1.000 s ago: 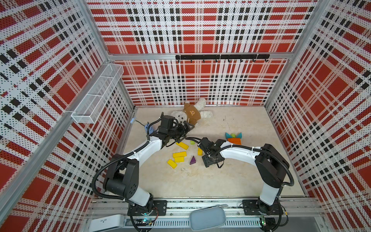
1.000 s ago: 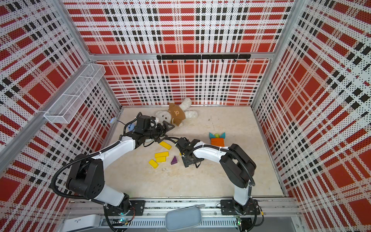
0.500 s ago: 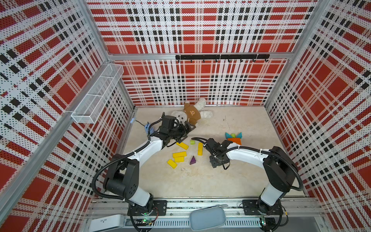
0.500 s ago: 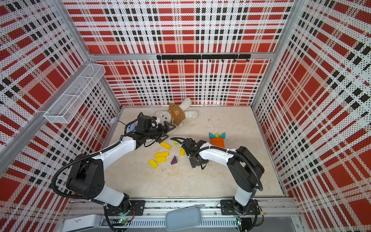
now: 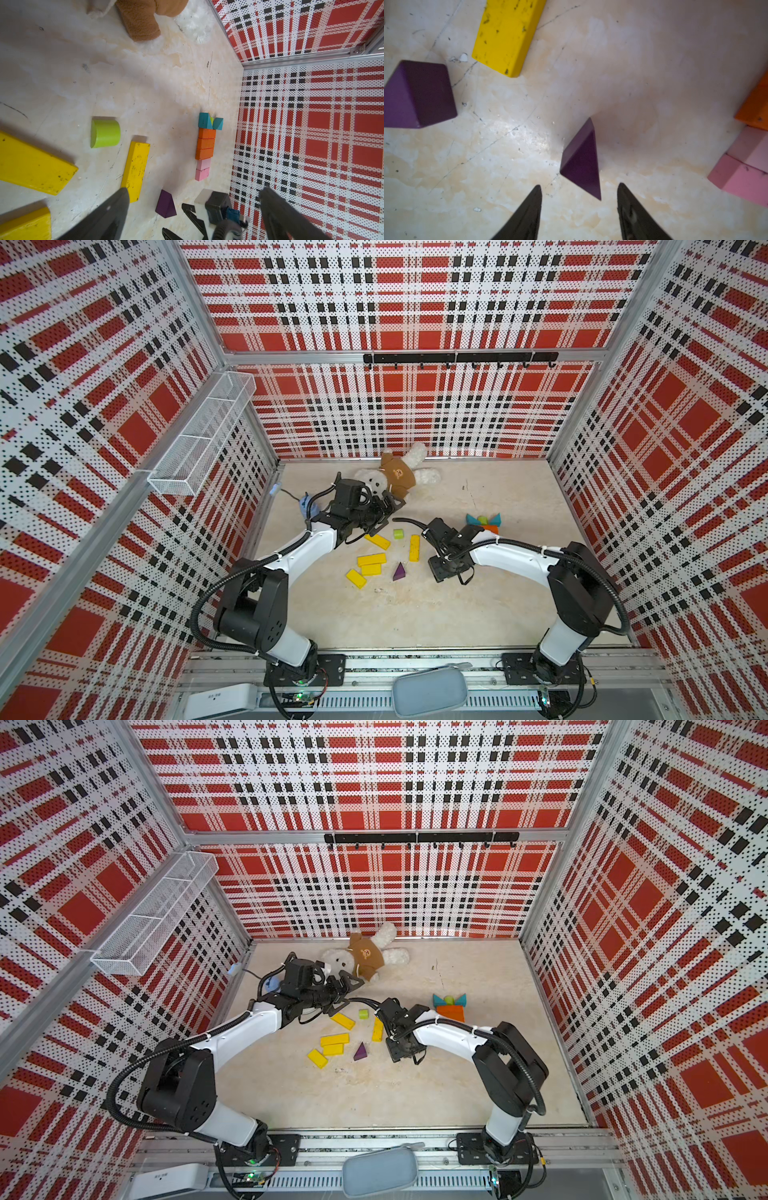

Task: Assemble a carrot with building blocks
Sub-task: Pick up the building block from the center of the board.

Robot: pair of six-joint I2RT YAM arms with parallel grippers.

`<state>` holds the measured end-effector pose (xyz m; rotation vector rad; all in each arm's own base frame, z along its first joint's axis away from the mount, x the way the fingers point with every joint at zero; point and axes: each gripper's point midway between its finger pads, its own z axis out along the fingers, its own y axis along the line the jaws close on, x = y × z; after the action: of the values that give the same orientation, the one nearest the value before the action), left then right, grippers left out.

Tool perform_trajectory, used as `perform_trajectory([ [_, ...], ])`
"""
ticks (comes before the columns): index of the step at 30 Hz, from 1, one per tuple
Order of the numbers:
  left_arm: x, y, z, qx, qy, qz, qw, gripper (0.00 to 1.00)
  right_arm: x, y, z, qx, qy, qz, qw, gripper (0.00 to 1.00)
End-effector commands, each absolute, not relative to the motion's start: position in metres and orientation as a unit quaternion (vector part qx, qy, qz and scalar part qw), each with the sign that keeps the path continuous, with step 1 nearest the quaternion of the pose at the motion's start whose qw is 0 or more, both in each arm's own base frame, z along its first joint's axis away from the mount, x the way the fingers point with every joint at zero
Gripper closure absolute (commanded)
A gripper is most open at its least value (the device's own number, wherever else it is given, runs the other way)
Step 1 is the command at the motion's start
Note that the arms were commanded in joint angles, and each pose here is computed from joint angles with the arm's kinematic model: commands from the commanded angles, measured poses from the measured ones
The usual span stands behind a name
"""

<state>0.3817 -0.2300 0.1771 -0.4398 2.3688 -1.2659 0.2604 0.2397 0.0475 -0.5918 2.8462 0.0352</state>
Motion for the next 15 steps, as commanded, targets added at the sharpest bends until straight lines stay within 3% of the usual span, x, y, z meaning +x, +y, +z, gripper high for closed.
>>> perform_trajectory([
  [1,0.381,-0.235,0.185,-0.147,0.846,-0.465,0.215,0.0,0.273,0.25,0.039,-0.219,0.968,0.018,0.118,0.43],
  [5,0.381,-0.235,0.186,-0.145,0.846,-0.466,0.214,0.0,0.275,0.251,0.03,-0.223,0.969,0.011,0.11,0.49],
  [10,0.381,-0.236,0.185,-0.144,0.846,-0.467,0.213,0.0,0.274,0.251,0.025,-0.225,0.968,0.013,0.108,0.68],
  [15,0.381,-0.235,0.186,-0.144,0.845,-0.468,0.214,0.01,0.274,0.248,0.031,-0.228,0.967,0.01,0.116,0.77],
])
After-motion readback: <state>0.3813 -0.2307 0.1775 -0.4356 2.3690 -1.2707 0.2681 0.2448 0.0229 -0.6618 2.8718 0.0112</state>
